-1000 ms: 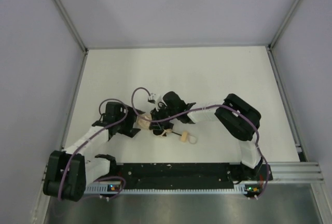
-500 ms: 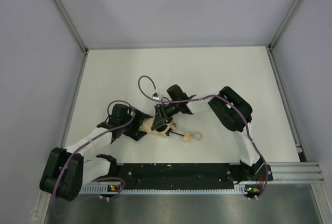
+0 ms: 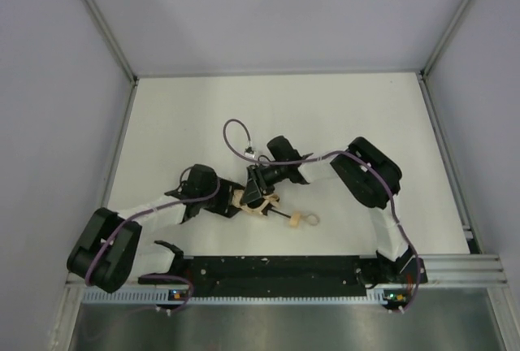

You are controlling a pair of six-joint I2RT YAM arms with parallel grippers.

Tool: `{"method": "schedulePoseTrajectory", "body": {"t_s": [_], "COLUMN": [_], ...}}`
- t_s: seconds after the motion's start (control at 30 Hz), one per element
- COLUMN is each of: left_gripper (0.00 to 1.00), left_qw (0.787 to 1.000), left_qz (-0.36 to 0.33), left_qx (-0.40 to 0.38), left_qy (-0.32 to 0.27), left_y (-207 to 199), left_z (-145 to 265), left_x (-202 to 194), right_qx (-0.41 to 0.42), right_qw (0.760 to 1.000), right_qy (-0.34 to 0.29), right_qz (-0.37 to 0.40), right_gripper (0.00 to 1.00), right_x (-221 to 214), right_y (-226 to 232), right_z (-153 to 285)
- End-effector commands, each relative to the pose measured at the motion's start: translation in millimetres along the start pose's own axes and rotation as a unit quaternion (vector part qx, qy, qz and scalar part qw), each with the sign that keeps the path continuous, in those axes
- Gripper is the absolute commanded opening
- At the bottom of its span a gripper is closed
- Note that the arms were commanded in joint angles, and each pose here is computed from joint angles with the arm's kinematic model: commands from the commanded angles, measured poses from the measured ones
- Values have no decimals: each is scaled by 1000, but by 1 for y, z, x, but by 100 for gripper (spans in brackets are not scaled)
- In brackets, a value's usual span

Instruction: Put away the umbrella

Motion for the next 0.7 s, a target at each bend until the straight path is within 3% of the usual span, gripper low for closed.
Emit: {"method": "schedulePoseTrajectory", "body": {"t_s": [0.0,0.07,0.1,0.17,0.23,0.37,0.5,0.67], "left_gripper": [55,37,30,22,14,4,0,0], "left_qw": [993,992,992,991,990,989,988,987], "left_qz": [43,49,47,34,21,10,-2,5], "left_qx": [59,54,56,58,66,74,84,98], "left_qy": [-97,-102,-105,-114,-122,-127,-129,-125], "left_y": [32,37,39,39,40,41,37,30], "left_z": [-12,-13,-12,-10,-8,-4,-2,0], "left_x": [24,27,27,28,28,28,26,22], "right_qx": [-37,-41,-52,-81,-108,-174,-218,-248], "right_qw": [999,998,997,995,992,979,960,934], "right_qy": [-19,-19,-16,-11,-7,-6,-13,22], "right_qz": [33,46,50,56,72,107,176,257], "right_gripper": [0,0,6,24,50,73,75,75], "right_x": [-7,-3,0,7,17,23,22,12], "right_y": [1,4,6,11,18,39,59,71], "right_z": [5,7,9,15,22,44,60,42]}}
Point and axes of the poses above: each gripper's point midway between its finger pads, its own z axis back along the fingers, its own y axis along the line the jaws close on, x = y × z, the point moved 10 cm from there along z, back along the fingers, and after that the axes turned 11 degrees about z, right-handed, at the moved point
